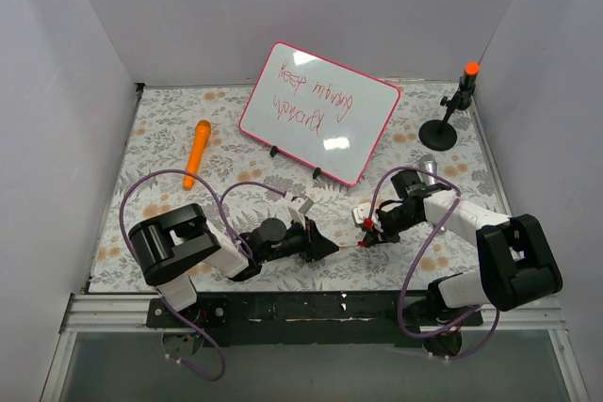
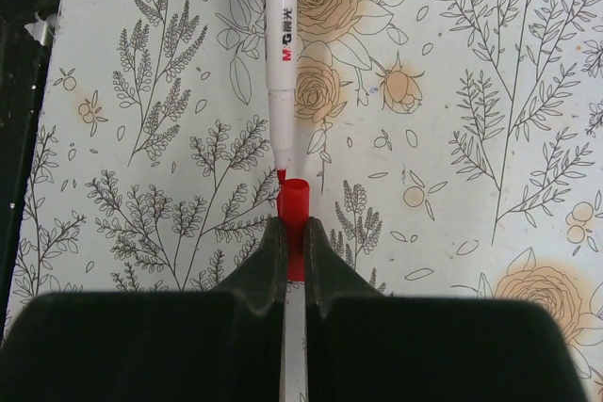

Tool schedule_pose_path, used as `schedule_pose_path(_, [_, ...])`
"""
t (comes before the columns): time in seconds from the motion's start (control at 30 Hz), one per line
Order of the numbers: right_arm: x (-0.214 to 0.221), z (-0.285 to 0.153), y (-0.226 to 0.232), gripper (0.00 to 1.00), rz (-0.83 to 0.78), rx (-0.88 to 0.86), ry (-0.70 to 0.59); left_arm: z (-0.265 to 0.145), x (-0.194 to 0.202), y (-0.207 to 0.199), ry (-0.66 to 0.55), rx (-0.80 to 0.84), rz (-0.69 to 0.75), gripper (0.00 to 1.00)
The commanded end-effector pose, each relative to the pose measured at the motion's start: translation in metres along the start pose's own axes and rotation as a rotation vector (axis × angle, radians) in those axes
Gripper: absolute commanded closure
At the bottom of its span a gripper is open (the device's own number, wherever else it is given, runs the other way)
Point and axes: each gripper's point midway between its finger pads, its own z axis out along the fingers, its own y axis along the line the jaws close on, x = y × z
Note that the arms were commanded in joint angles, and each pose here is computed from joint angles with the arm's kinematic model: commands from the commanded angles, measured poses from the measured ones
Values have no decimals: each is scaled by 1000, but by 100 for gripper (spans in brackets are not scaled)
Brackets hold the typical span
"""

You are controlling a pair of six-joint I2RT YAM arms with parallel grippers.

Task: Write a sentence on the whiteboard
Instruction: Insert the whiteboard marker without the cap into the pen cap.

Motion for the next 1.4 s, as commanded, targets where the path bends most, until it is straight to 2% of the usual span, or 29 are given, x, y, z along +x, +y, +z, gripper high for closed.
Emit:
schedule_pose_path(0.0, [-6,2,0,99,-6,-7,-30,5,-7,-5,-14,23,21,100])
schedule_pose_path(0.63, [-3,4,3,99,0,-20,-20,-5,-19,-2,-60,14,27,100])
schedule_pose_path(1.37, [-4,3,1,99,0,-20,-25,3,-10,-4,-24,51,2,100])
